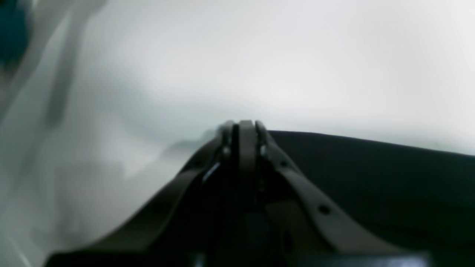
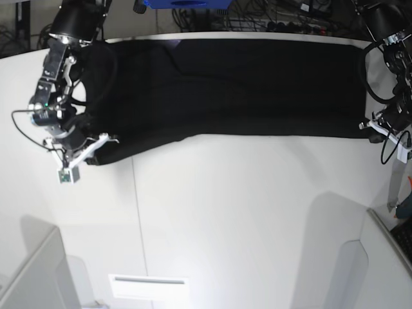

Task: Fold the T-shirt properly
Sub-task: 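Fold the hem up over the shoulders with both grippers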

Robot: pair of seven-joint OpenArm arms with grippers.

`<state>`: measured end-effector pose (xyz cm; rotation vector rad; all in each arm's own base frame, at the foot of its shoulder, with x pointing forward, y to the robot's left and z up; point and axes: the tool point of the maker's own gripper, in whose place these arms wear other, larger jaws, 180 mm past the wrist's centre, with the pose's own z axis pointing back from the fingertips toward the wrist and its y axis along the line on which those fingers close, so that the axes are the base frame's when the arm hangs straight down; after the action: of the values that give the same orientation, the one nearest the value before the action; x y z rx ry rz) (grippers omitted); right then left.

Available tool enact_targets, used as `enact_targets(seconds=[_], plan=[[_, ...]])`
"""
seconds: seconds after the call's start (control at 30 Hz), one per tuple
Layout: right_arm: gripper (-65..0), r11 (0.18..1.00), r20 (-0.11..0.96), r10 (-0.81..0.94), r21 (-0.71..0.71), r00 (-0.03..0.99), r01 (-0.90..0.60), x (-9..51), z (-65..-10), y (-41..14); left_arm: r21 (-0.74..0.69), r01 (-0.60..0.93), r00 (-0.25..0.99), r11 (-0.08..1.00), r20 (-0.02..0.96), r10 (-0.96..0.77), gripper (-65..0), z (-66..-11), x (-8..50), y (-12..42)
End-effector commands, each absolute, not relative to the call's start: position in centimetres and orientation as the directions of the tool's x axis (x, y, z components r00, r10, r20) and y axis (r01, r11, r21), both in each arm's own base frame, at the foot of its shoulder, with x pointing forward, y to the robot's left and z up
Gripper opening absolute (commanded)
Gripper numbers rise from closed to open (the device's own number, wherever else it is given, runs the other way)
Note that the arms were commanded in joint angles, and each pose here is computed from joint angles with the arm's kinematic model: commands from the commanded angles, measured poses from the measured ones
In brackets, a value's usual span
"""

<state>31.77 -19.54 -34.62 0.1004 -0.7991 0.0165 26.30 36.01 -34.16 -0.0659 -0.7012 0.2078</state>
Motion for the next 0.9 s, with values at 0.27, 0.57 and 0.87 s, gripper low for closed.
enact_targets(seconds=[0.27,0.57,0.87], plan=[[-65.0,0.979,0.720,-0.174,0.203,0.672,0.035,25.0,-32.7,-22.1,-0.031,-0.171,0.778,0.985,0.608,0.154,-65.0,-32.9,22.6,37.6],[-65.0,0.894,0.606,-0.380,0.435,0.699,0.110,18.3,-34.1,-21.7,0.011,-0.140,0.825,0.990,0.555,0.110,-65.0,-33.7,19.6,37.0],[-65.0,0.883,0.534,-0.400,0.442,0.745,0.157,15.4,-36.0,-21.0,0.022,-0.139,0.852,0.990,0.512,0.108,-65.0,-34.7,18.0,37.0]])
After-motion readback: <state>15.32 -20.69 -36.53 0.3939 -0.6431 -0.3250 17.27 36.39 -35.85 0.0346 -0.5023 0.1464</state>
